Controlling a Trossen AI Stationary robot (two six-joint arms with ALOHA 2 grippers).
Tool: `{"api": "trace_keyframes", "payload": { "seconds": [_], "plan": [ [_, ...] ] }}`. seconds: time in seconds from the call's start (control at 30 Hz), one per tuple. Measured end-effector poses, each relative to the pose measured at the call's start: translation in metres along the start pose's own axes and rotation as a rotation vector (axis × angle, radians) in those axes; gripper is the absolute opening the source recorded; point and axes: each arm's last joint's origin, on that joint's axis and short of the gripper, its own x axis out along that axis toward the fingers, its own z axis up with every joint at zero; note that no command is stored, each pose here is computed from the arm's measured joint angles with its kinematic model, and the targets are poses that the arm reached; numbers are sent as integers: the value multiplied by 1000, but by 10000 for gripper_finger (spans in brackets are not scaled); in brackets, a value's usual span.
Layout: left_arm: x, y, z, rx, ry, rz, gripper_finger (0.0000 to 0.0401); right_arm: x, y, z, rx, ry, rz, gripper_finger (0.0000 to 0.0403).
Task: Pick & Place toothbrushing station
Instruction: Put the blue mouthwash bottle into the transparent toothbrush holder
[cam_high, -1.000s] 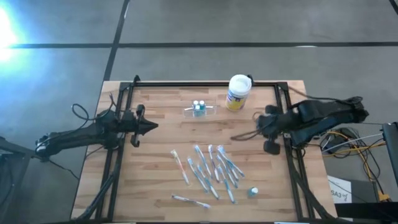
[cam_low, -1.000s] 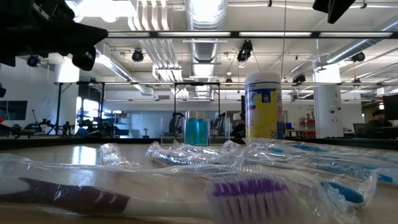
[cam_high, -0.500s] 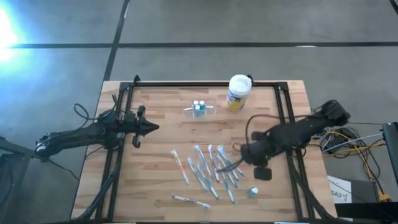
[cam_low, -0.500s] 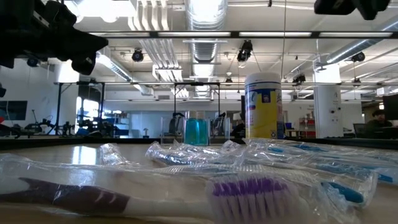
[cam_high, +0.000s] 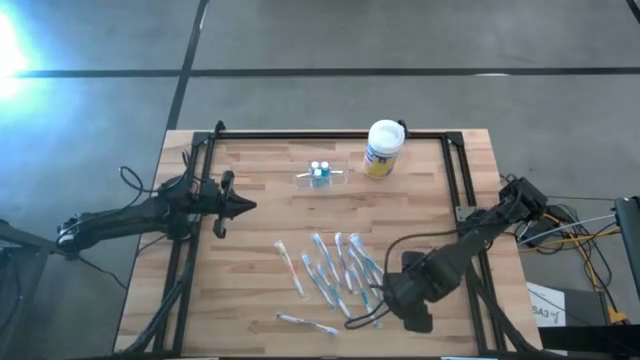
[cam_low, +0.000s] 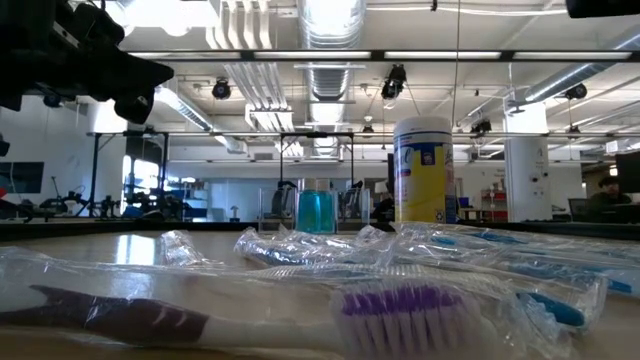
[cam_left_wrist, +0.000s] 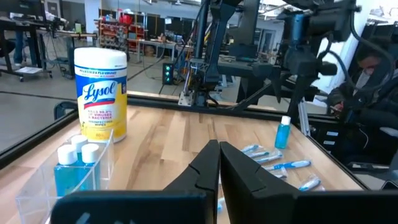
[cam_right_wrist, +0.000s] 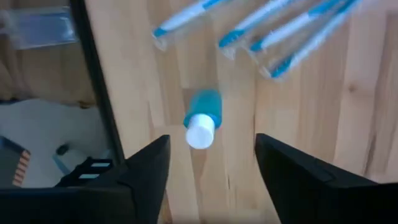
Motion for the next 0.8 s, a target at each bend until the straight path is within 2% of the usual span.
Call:
{"api": "trace_keyframes", "payload": {
  "seconds": [0.27,0.8],
  "plan": [
    [0,0,0,16,5,0,15,19,16,-7,74,32,-35,258],
    [0,0,0,27,5,1,15,42,24,-5,34,8,-117,244]
  ]
}}
